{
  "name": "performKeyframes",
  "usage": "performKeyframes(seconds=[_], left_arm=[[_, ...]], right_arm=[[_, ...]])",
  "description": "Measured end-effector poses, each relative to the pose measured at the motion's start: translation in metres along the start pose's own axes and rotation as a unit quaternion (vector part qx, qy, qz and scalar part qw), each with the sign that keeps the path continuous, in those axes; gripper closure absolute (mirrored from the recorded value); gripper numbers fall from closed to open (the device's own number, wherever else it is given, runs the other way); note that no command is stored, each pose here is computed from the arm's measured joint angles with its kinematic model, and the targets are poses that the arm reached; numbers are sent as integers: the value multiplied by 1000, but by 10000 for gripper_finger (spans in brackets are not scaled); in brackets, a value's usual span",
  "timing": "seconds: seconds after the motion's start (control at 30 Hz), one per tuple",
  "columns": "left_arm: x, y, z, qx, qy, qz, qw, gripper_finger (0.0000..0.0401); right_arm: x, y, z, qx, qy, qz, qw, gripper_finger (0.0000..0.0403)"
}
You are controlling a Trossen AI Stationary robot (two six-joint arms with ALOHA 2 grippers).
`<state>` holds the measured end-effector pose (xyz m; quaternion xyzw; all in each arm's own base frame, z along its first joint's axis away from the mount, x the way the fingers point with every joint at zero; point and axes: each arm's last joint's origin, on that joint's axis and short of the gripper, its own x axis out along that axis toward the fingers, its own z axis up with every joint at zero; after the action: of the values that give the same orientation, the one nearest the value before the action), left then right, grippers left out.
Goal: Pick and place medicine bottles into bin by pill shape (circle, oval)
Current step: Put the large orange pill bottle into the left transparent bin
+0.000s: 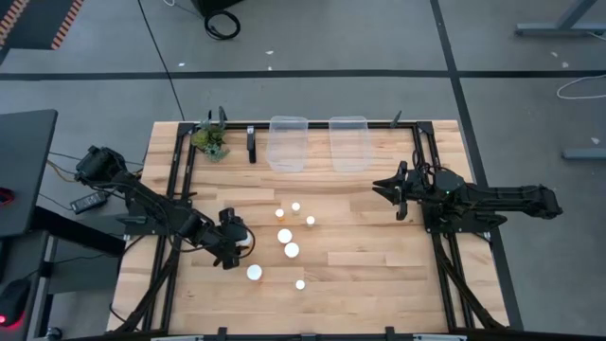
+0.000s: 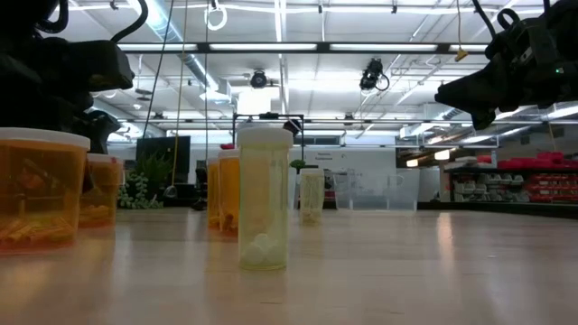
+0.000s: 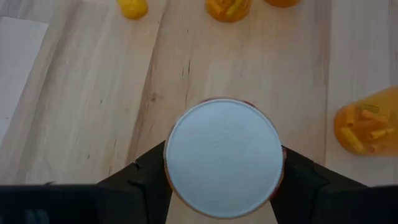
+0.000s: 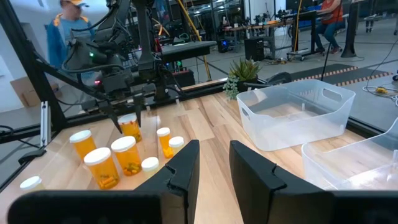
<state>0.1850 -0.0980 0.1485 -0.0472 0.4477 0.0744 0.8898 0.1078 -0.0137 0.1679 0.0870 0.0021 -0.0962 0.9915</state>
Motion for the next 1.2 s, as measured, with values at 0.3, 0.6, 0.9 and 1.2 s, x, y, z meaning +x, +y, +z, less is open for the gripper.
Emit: performKeyframes(seconds=[0.3, 0.6, 0.9, 1.2], left_arm=[[0, 0, 0, 0, 0, 0, 1000, 184], [1, 1, 2, -5, -3, 0, 1000, 181], [0, 7, 21, 13, -20, 11, 1000, 185], [-2, 18, 45, 40, -39, 28, 998, 185]], right_arm=[[0, 0, 0, 0, 0, 0, 1000, 308], [0, 0, 0, 0, 0, 0, 1000, 308], [0, 0, 0, 0, 0, 0, 1000, 308], [0, 0, 0, 0, 0, 0, 1000, 308]])
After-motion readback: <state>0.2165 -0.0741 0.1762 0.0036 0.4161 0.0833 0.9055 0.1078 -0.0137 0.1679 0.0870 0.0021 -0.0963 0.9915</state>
